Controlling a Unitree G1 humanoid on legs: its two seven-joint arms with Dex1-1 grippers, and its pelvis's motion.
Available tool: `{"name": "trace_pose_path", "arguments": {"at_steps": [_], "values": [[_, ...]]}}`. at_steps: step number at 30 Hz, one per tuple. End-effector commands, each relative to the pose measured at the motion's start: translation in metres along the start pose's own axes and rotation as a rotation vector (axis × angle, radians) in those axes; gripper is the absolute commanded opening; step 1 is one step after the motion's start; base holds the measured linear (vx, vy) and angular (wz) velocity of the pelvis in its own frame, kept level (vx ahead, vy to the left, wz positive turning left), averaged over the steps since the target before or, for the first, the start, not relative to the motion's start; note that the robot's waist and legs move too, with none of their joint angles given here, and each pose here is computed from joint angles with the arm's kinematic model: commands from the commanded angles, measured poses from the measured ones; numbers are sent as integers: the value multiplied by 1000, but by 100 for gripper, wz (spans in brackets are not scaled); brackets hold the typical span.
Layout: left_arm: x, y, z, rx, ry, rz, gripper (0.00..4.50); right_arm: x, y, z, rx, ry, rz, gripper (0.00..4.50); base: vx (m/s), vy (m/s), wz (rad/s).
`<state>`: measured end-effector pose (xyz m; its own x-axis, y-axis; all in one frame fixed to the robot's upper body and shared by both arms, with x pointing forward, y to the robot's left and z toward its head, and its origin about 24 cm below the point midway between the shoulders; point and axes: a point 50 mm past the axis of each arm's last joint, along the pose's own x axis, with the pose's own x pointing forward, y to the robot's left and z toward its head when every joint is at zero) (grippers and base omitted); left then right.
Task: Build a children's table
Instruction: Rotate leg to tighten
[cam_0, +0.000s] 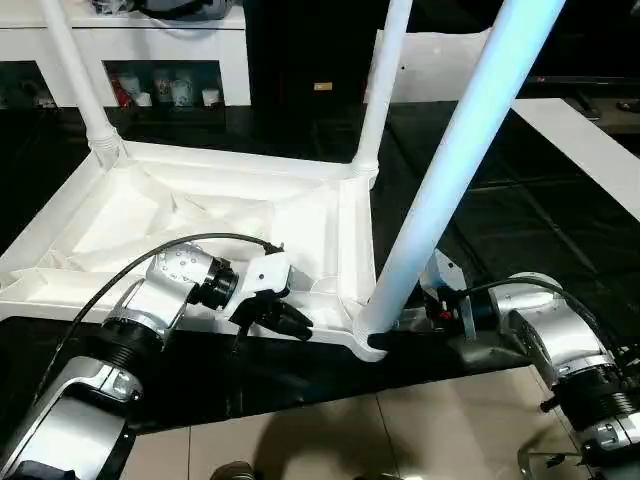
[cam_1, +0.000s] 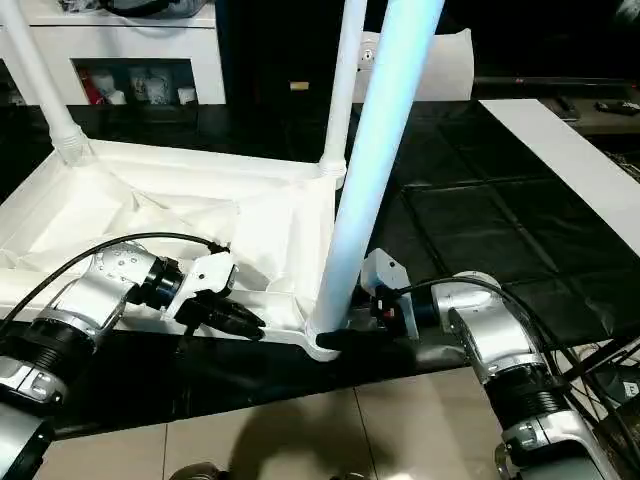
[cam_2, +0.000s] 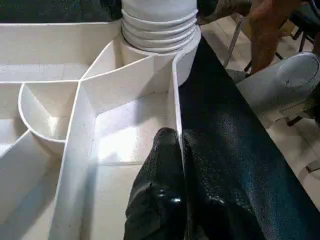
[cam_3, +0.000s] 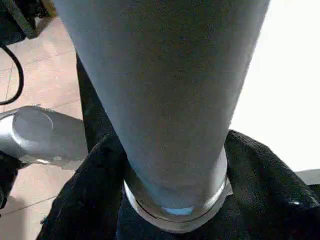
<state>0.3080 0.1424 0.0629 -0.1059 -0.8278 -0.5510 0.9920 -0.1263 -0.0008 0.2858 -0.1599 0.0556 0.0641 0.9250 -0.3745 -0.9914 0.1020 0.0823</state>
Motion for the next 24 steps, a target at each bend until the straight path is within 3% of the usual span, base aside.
{"name": "trace_pose_path", "arguments": {"at_steps": [1,4,5,8,10,11,12,15,17,20,23,24], "values": [[7,3,8,22,-7,12,0,4,4,-1,30,-26,19,270,0,0,0],[8,10,10,-25,-28,110,0,9,4,-4,88,-55,-31,269,0,0,0],[10,17,13,-78,-53,201,0,18,1,-7,145,-66,-125,269,0,0,0],[14,26,21,-165,-113,320,0,34,-4,-8,190,-87,-260,268,0,0,0],[22,37,31,-248,-172,434,0,57,-11,-2,299,-167,-370,268,0,0,0],[22,37,31,-249,-173,435,0,57,-11,-2,300,-168,-371,267,0,0,0],[28,46,39,-307,-212,520,0,73,-13,4,341,-200,-415,267,0,0,0],[33,54,47,-348,-239,604,0,90,-16,8,379,-197,-468,267,0,0,0],[41,64,59,-408,-295,718,0,111,-23,13,458,-178,-584,267,0,0,0],[46,67,68,-421,-308,768,0,123,-27,17,482,-144,-660,267,0,0,0],[51,66,73,-376,-302,763,0,126,-30,21,517,-180,-713,267,43,-2,1],[51,66,73,-373,-300,761,0,126,-30,21,517,-182,-714,302,54,-8,2]]}}
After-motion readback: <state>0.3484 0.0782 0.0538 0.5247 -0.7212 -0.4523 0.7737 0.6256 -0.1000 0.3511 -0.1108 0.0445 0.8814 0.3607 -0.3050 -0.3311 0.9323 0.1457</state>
